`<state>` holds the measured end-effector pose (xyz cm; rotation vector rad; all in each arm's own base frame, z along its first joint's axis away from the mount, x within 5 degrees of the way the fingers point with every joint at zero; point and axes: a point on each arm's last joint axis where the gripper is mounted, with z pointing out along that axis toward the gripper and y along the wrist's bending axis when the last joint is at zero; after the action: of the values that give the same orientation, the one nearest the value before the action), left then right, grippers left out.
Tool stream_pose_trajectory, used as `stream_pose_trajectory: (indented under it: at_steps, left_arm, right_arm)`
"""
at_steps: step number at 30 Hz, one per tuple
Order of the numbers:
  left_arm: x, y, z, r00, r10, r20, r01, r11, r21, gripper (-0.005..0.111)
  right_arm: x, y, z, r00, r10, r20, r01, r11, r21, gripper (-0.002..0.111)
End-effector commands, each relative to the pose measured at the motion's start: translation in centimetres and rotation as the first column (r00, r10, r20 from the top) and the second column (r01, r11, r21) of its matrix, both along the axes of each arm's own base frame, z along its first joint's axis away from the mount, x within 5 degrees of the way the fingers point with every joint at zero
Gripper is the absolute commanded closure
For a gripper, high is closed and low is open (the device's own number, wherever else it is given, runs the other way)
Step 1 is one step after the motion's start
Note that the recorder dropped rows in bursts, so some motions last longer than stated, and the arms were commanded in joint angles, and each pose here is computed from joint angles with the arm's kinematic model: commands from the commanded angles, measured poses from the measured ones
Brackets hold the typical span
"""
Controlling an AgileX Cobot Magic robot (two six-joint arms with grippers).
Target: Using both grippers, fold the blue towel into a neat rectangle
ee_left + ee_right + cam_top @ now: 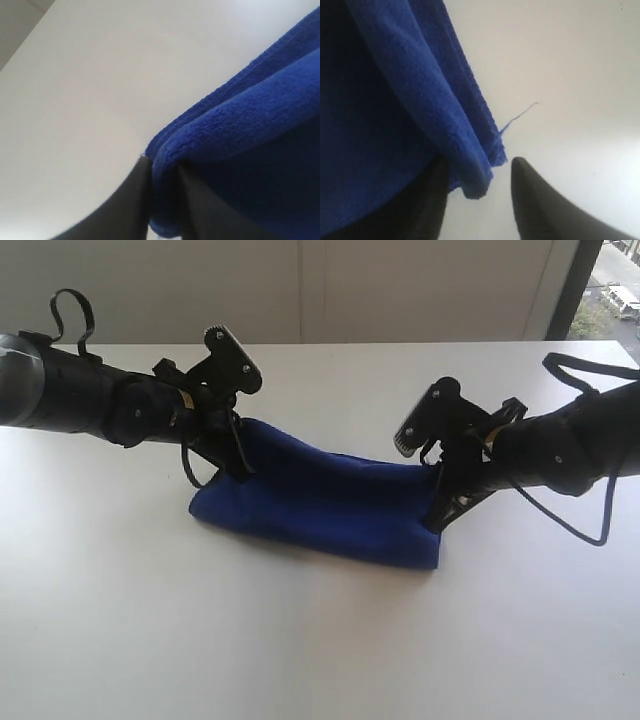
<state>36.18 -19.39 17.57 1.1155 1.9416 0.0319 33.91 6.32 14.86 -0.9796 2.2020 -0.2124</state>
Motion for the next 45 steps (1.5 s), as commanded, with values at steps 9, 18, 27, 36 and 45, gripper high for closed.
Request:
stream_pose_trajectory:
  at_steps: [9,18,27,36,45]
  left_arm:
    - [0.1,0.0,0.3,1.0,0.005,0.004,-0.005,1.0,-0.007,0.037]
    - [-0.5,0.4,2.4,1.0,0.007,0.017,-0.007,1.0,-0.014,0.039]
    - [-2.6,3.3,5.4,0.973,0.127,-0.191,-0.128,0.992,0.01,0.096]
    - [-3.1,2.6,2.7,0.858,0.236,-0.457,-0.319,0.941,-0.113,0.107]
    - [-2.5,2.1,-1.6,0.789,0.267,-0.553,-0.359,0.931,-0.062,0.107]
  right_arm:
    - [0.8,0.2,1.0,0.992,-0.004,0.124,-0.004,0.998,0.059,0.053]
    - [0.8,-1.1,2.4,0.971,-0.211,0.11,0.185,0.96,0.209,0.069]
    - [-1.9,-1.5,7.4,0.95,-0.31,0.032,0.287,0.909,0.303,0.108]
    - [-1.4,2.1,7.4,0.914,-0.238,-0.328,0.35,0.873,0.341,0.108]
    - [1.5,3.3,3.9,0.864,-0.215,-0.456,0.387,0.862,0.327,0.108]
